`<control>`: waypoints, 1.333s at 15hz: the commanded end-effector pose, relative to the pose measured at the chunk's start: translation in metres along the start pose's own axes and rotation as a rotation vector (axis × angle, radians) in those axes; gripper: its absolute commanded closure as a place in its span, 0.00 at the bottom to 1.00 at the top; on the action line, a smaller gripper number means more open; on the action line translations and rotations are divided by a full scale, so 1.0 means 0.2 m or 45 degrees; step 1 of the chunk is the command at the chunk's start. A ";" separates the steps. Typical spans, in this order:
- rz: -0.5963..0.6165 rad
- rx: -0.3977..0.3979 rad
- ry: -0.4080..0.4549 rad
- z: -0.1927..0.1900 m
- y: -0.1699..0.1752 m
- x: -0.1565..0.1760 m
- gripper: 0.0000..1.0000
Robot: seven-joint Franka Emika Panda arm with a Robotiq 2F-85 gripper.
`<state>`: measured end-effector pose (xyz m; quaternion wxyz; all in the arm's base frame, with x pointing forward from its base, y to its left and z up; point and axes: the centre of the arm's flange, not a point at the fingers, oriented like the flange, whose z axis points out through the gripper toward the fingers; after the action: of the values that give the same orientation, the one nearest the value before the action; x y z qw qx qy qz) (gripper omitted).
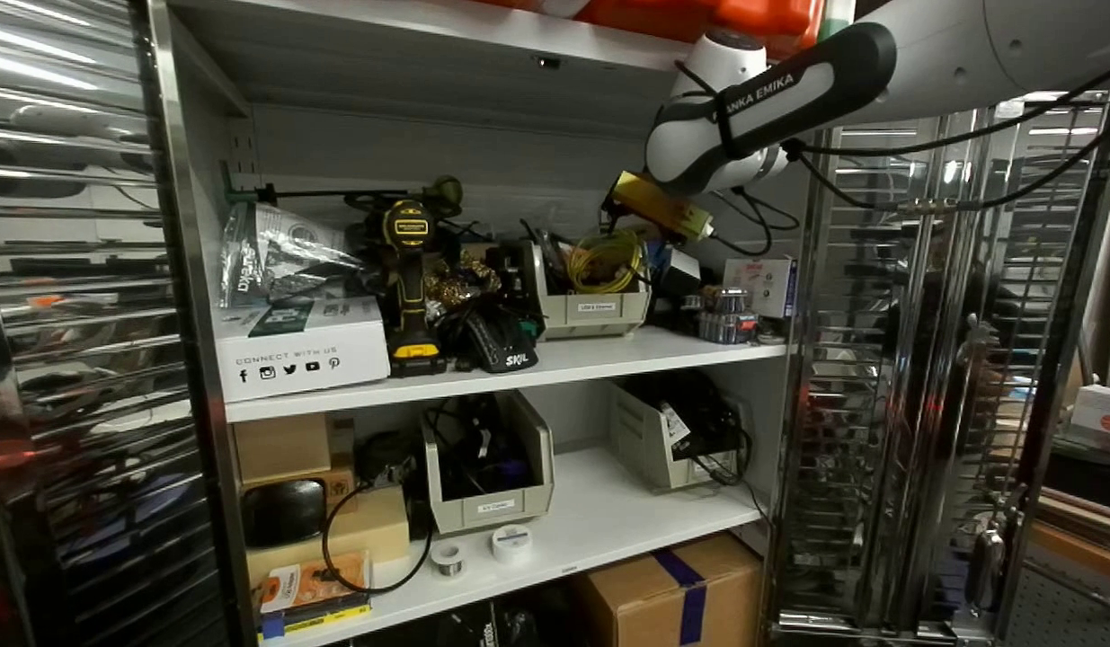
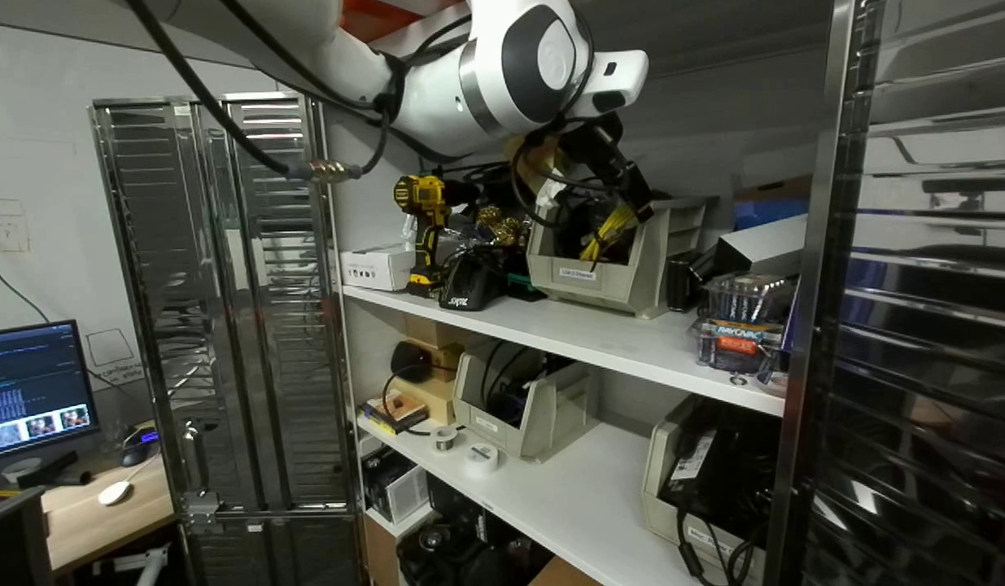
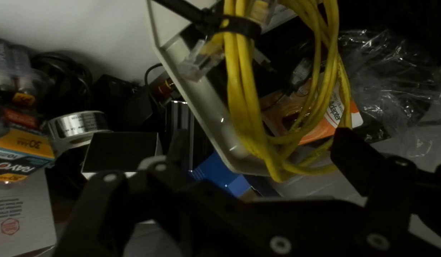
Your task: Put the yellow cable in the storage box
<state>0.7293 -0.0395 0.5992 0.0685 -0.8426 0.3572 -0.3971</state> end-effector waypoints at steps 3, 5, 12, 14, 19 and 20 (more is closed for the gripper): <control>-0.076 0.065 -0.177 -0.14 0.04 -0.06 0.00; -0.103 0.075 -0.153 -0.17 0.09 -0.11 0.00; -0.121 0.084 -0.127 -0.27 0.13 -0.18 0.00; -0.121 0.078 -0.134 -0.26 0.14 -0.20 0.00; -0.334 0.196 -0.267 -0.42 0.13 -0.38 0.00; -0.391 0.230 -0.303 -0.49 0.13 -0.42 0.00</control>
<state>0.6824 0.0030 0.5990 0.1059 -0.8985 0.2433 -0.3496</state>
